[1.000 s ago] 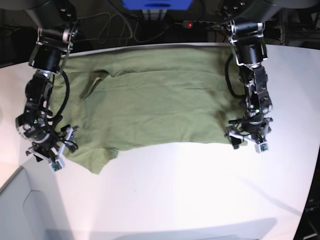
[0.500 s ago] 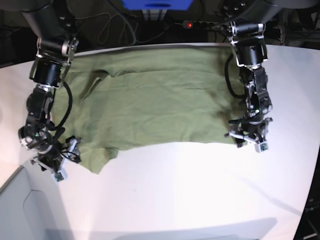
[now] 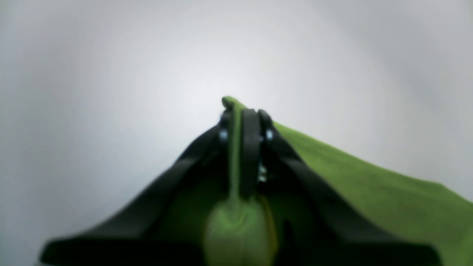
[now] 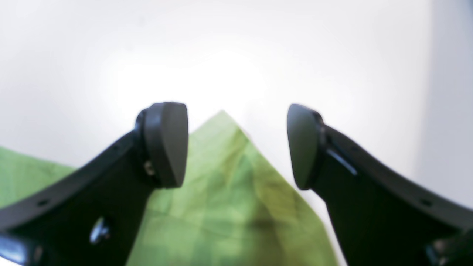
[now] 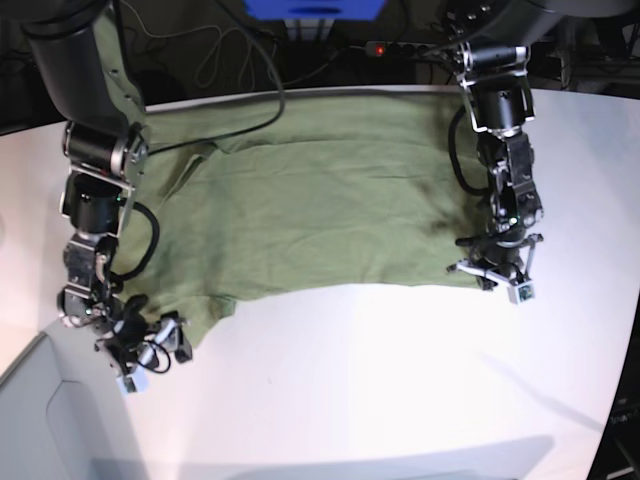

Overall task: Fold the T-shirt properly
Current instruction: 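Grasp the hem corners and lift them with both grippers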

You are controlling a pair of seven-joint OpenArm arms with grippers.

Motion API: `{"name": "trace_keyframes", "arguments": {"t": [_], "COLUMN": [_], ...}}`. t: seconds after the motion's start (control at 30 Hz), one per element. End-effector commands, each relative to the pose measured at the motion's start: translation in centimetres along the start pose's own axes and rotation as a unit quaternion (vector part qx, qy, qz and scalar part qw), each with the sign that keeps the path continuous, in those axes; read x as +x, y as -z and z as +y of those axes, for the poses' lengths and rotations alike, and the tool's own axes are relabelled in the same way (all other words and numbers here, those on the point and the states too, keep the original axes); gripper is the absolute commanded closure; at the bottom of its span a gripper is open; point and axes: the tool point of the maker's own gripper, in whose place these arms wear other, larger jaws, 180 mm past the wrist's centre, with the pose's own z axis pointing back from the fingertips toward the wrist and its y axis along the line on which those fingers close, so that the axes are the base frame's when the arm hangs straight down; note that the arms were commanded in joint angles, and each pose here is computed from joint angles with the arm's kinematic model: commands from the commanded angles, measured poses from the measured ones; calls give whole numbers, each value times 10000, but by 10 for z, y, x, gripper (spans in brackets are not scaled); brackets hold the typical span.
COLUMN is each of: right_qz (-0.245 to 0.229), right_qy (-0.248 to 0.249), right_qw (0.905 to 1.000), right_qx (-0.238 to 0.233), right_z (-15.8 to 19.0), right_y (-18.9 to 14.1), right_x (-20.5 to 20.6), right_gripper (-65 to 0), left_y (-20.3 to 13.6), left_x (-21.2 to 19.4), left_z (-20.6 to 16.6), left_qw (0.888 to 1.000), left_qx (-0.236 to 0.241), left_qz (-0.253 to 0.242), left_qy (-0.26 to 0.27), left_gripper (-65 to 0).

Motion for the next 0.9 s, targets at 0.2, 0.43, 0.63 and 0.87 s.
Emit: {"name": "trace_keyframes", "arguments": {"t": [0.2, 0.43, 0.63, 0.87], "right_qz": [-728, -203, -78, -84], "right_qy": [446, 144, 81, 99], "right_qw": [9937, 9982, 9988, 9980], "right_qx": [-720, -540, -477, -611], "right_z": [-31, -9, -3, -9], "right_y": [1, 9, 11, 10], "right_x": [22, -26, -37, -36], "right_gripper": [-400, -400, -383, 0], "left_y": [0, 0, 0, -1], "left_x": [12, 13, 13, 6], "left_z": [-1, -3, -3, -1], "left_qw": [9999, 9999, 9999, 10000], "left_qx": [-7, -27, -27, -8], "left_qz": [-111, -134, -134, -75], "left_qy": [-17, -5, -5, 4], "left_gripper": [0, 0, 0, 0]}}
